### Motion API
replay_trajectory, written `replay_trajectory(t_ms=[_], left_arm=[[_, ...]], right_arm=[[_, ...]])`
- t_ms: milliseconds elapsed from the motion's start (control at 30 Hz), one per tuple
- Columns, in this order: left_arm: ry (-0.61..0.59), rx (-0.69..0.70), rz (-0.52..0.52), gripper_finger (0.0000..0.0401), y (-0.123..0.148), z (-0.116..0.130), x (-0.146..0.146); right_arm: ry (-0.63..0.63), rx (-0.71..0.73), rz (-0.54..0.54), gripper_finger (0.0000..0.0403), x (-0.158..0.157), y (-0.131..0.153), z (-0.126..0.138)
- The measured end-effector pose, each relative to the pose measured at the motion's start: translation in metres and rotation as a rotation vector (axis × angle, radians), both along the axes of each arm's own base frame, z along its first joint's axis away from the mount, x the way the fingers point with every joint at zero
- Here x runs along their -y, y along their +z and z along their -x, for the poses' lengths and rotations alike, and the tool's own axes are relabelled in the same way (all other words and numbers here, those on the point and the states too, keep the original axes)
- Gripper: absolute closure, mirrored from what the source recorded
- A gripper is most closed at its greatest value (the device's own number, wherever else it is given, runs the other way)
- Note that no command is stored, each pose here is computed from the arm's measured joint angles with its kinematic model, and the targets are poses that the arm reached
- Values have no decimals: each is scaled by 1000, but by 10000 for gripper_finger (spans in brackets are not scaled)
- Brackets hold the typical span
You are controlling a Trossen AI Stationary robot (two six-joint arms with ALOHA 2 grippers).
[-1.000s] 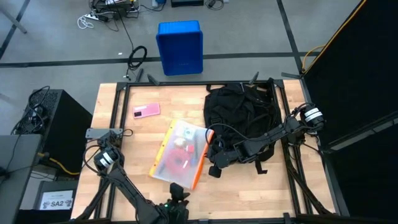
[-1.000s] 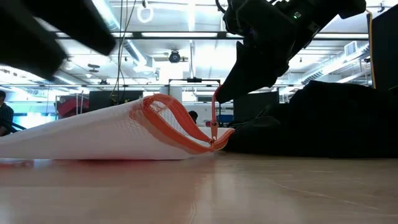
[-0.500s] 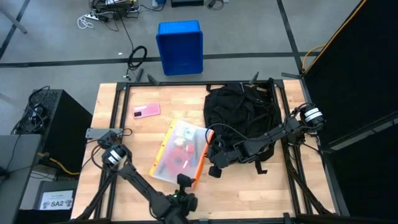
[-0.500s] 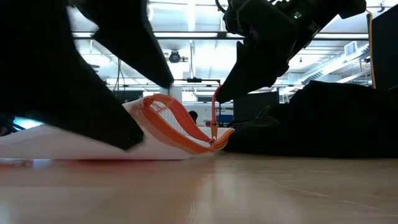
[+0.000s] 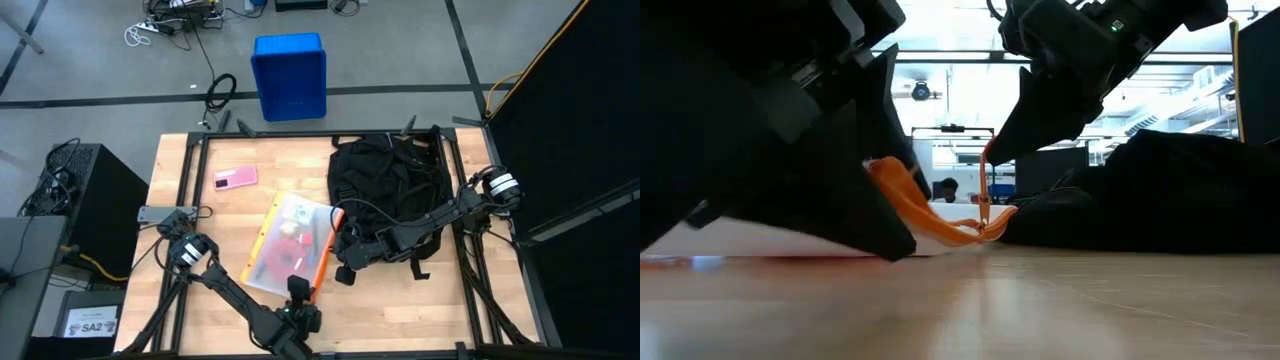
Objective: Unpack backpack
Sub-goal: Open the zip bag
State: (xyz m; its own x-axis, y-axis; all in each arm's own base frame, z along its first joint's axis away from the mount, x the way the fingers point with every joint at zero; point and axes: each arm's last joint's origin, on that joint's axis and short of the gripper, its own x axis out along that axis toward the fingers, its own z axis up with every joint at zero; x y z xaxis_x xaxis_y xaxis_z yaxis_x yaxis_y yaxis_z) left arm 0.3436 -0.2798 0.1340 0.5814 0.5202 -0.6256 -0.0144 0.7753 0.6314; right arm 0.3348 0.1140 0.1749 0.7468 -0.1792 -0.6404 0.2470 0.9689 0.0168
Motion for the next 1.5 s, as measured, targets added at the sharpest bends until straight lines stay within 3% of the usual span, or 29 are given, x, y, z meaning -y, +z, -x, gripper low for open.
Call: replay_trajectory(t_ms=[100, 233, 500, 900, 1067, 1267, 1400, 1500], left_arm=[[0, 0, 0, 366, 0, 0, 0], [0, 37, -16, 396, 6, -1, 4], [-31, 19, -34, 400, 25, 25, 29], [144, 55, -37, 401, 33, 107, 50], [175, 57, -24, 401, 28, 118, 52], [210, 7, -5, 401, 19, 124, 50], [217, -3, -4, 401, 16, 125, 49], [221, -1, 5, 401, 13, 125, 49]], right_arm=[[-4, 0, -4, 400, 1, -6, 3], [-20, -15, -14, 401, 4, -14, 8], [-26, -57, 0, 402, 6, -21, 14], [-21, -72, -7, 402, 4, -21, 14], [-12, -70, -18, 402, 4, -21, 14], [146, -30, -168, 403, -13, -17, 13], [228, -23, -169, 403, -31, -14, 18], [220, -43, -150, 403, -36, -14, 21]])
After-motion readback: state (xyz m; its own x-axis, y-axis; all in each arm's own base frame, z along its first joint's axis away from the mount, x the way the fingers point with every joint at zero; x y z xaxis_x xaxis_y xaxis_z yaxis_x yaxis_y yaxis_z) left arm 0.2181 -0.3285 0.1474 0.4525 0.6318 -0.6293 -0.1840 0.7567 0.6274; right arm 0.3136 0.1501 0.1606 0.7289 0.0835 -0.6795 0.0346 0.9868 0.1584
